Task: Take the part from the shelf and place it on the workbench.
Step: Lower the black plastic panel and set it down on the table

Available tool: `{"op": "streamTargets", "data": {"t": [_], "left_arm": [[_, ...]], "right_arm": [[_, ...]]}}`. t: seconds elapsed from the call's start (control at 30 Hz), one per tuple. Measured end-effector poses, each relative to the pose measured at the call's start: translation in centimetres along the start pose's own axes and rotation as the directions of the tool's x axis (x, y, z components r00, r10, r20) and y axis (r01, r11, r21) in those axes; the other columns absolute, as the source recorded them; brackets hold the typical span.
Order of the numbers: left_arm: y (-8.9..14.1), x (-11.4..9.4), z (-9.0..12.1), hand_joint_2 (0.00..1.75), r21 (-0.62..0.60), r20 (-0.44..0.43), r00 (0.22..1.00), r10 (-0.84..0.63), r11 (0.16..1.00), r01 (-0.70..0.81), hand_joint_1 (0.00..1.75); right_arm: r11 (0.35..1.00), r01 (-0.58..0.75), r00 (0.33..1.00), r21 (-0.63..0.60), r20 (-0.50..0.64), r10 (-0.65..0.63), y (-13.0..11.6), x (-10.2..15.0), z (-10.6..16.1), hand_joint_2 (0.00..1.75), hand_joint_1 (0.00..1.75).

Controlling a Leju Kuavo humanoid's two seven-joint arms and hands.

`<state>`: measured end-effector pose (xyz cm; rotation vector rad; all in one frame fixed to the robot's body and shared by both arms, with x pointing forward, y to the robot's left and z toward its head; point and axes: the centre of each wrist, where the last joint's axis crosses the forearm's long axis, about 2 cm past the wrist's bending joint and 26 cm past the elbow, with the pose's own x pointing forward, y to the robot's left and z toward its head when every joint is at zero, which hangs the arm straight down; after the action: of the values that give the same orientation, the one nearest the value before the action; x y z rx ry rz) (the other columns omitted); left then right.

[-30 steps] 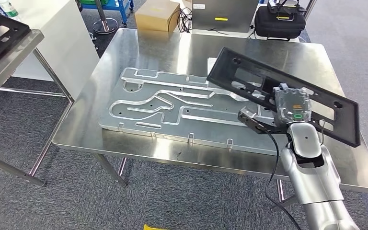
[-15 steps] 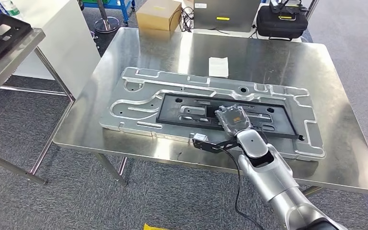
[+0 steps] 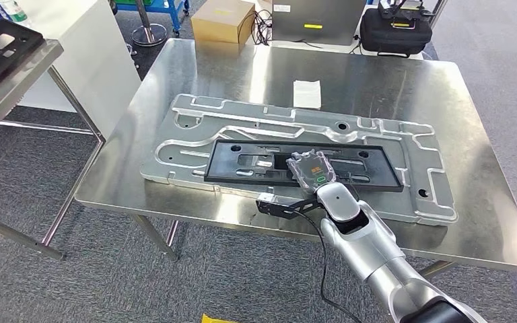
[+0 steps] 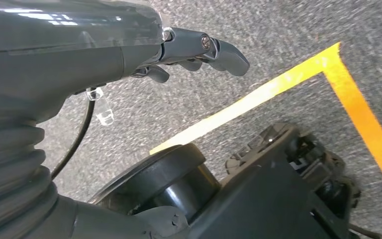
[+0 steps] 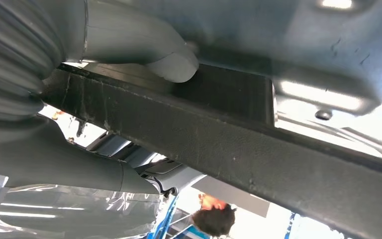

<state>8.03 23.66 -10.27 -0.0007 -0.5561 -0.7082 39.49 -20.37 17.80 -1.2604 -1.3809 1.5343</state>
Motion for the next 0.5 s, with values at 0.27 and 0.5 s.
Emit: {"op": "streamTargets", "data": {"t": [0.27,0.5], "left_arm": [[0.01,0.02,0.0,1.75,0.005,0.011,1.0,-0.008,1.0,0.008,0.0],[-0.01,0.1,-0.03,1.75,0.001,0.024,1.0,-0.016,1.0,0.016,0.0]], "right_arm": [[1.0,-0.005,1.0,0.011,0.002,0.005,0.31,0.13,0.05,1.75,1.75],[1.0,-0.007,1.0,0.011,0.005,0.007,0.33,0.3,0.06,1.75,0.0]]}}
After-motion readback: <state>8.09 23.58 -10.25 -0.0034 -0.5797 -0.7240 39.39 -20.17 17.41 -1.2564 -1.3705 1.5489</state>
